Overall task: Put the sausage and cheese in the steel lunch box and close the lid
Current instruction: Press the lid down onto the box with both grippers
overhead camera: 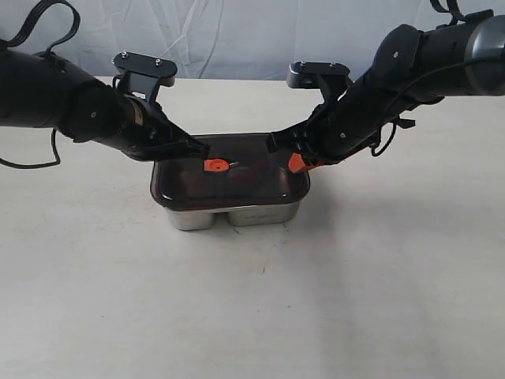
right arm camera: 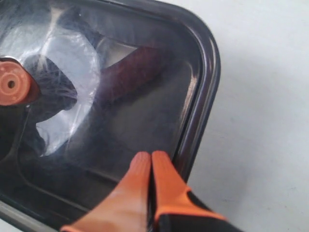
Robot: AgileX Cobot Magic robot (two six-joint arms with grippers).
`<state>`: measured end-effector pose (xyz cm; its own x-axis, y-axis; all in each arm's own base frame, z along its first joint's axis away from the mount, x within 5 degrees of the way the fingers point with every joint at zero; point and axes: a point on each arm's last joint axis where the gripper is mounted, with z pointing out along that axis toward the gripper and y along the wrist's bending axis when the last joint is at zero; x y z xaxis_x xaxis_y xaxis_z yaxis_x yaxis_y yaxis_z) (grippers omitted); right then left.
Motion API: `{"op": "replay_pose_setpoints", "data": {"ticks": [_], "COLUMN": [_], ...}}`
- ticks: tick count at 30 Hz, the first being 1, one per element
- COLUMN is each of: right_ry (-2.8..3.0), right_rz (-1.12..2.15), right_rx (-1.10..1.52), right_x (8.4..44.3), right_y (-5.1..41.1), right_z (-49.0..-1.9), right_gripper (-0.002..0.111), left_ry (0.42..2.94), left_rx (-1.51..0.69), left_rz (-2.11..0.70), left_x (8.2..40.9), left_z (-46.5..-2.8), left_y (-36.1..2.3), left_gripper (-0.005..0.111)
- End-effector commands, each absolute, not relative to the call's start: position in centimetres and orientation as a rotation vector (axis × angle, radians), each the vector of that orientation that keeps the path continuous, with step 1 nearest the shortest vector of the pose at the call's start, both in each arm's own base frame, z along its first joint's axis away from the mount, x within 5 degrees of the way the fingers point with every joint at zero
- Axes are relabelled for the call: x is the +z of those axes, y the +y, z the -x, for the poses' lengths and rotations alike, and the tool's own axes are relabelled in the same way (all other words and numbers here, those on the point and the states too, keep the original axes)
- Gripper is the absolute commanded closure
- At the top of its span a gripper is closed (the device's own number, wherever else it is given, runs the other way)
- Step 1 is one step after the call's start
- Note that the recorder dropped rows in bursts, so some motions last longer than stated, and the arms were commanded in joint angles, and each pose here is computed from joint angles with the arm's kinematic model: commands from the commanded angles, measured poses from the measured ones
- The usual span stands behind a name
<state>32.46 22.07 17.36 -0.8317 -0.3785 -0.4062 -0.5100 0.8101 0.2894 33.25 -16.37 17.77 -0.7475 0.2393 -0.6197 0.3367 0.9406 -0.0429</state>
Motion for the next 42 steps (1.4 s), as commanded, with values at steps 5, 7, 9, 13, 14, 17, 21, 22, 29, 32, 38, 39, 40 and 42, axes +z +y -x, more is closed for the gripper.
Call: {"op": "replay_pose_setpoints", "data": {"ticks": [5, 7, 9, 13, 14, 17, 21, 22, 29, 32, 38, 39, 40, 42], "right_ry": [2.68, 2.682, 2.687, 2.712, 2.721, 2.752, 2.782, 2.787, 2.796, 2.798, 2.8, 2.8, 2.8, 2.802], "right_rz": [0.688, 0.688, 0.686, 0.685, 0.688, 0.693, 0.692, 0.689, 0.693, 0.694, 0.691, 0.691, 0.691, 0.692], "right_rx": [0.561, 0.56, 0.561, 0.564, 0.564, 0.565, 0.567, 0.569, 0.569, 0.57, 0.571, 0.571, 0.571, 0.572], "right_x": [17.1, 17.0, 16.9, 16.2, 16.0, 15.2, 14.3, 14.2, 14.0, 14.0, 14.0, 14.0, 14.0, 14.0], "right_y": [22.0, 22.1, 22.1, 22.1, 22.1, 22.2, 22.2, 22.2, 22.2, 22.2, 22.3, 22.3, 22.3, 22.3], "right_z": [-32.2, -32.2, -32.2, -32.2, -32.2, -32.1, -32.1, -32.1, -32.0, -32.0, -31.9, -31.9, -31.9, -31.9], "right_gripper": [0.108, 0.108, 0.108, 0.108, 0.108, 0.108, 0.108, 0.108, 0.108, 0.108, 0.108, 0.108, 0.108, 0.108], "left_ry": [2.519, 2.531, 2.539, 2.547, 2.553, 2.564, 2.564, 2.567, 2.594, 2.622, 2.663, 2.671, 2.677, 2.703], "left_rx": [-0.175, -0.17, -0.175, -0.173, -0.17, -0.166, -0.166, -0.167, -0.173, -0.161, -0.185, -0.194, -0.207, -0.22], "left_rz": [-0.411, -0.414, -0.406, -0.407, -0.408, -0.407, -0.407, -0.403, -0.386, -0.388, -0.405, -0.404, -0.395, -0.398], "left_x": [15.8, 15.4, 15.1, 14.8, 14.6, 14.4, 14.4, 14.4, 13.9, 13.2, 12.3, 12.0, 12.0, 11.5], "left_z": [-33.4, -33.4, -33.5, -33.5, -33.5, -33.5, -33.5, -33.4, -33.4, -33.3, -33.1, -33.1, -33.0, -32.9], "left_y": [-16.5, -16.5, -16.6, -16.6, -16.6, -16.5, -16.5, -16.5, -16.6, -16.5, -16.7, -16.8, -16.9, -16.9], "left_gripper": [0.107, 0.107, 0.107, 0.107, 0.107, 0.107, 0.107, 0.107, 0.107, 0.107, 0.107, 0.107, 0.107, 0.107]}}
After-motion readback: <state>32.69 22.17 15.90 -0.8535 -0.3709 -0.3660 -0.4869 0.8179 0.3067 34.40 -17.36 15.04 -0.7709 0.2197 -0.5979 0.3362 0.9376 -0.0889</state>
